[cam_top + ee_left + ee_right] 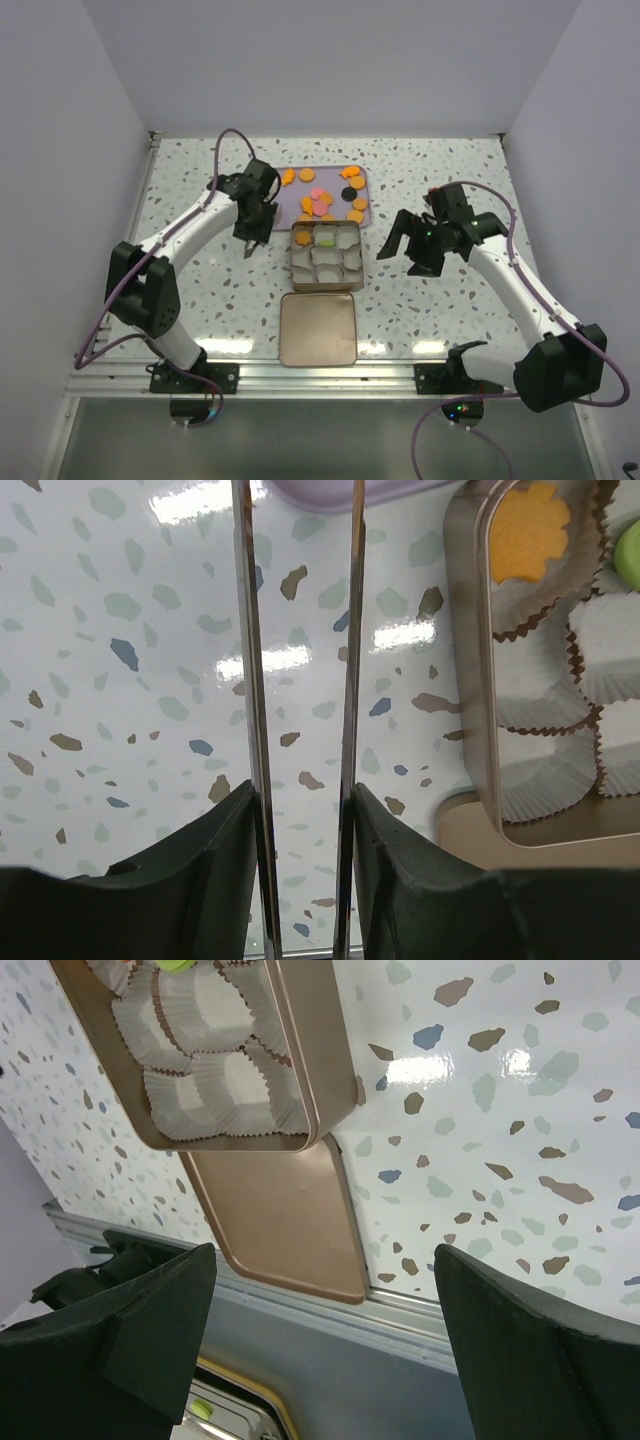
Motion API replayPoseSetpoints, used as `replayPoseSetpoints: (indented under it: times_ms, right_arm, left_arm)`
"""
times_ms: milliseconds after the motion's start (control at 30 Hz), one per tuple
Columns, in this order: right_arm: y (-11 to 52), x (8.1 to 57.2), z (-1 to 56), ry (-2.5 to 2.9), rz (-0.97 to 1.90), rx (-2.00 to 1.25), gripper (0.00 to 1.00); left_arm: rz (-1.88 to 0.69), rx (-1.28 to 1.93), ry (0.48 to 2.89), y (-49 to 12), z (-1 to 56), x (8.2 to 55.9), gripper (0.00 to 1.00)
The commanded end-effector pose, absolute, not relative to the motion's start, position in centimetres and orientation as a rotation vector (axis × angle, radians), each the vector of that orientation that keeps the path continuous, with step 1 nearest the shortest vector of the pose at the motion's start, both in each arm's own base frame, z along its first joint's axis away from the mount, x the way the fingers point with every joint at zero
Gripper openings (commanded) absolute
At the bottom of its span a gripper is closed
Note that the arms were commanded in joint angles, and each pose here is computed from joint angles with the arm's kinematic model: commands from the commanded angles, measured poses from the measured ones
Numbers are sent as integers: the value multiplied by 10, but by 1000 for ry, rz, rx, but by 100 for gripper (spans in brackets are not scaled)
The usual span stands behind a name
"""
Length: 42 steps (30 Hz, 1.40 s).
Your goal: Pack the cookies
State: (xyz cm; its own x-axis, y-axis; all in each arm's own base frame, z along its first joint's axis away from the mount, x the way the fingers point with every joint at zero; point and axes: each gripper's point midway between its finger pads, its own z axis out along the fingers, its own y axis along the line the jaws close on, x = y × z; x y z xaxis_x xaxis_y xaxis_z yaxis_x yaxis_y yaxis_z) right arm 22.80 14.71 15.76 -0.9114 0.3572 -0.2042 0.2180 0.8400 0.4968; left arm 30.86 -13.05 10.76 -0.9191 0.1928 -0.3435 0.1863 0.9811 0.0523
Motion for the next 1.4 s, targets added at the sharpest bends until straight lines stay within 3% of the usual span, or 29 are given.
replayPoseSetpoints:
  times_ms: [0,400,700,1367]
  right_arm:
    - [152,241,171,2684,717,392,94]
    - [155,247,173,2681,731,379,94]
    - [152,250,177,2668,701,375,94]
    - [136,240,183,2621,619,413,94]
  left_arm:
    - [-8,226,2638,-129,158,331,44]
    - [-262,247,2497,-158,214,332,44]
    - [-556,532,2320,-218,253,309,44]
    - [-732,688,2407,-272,199,275,44]
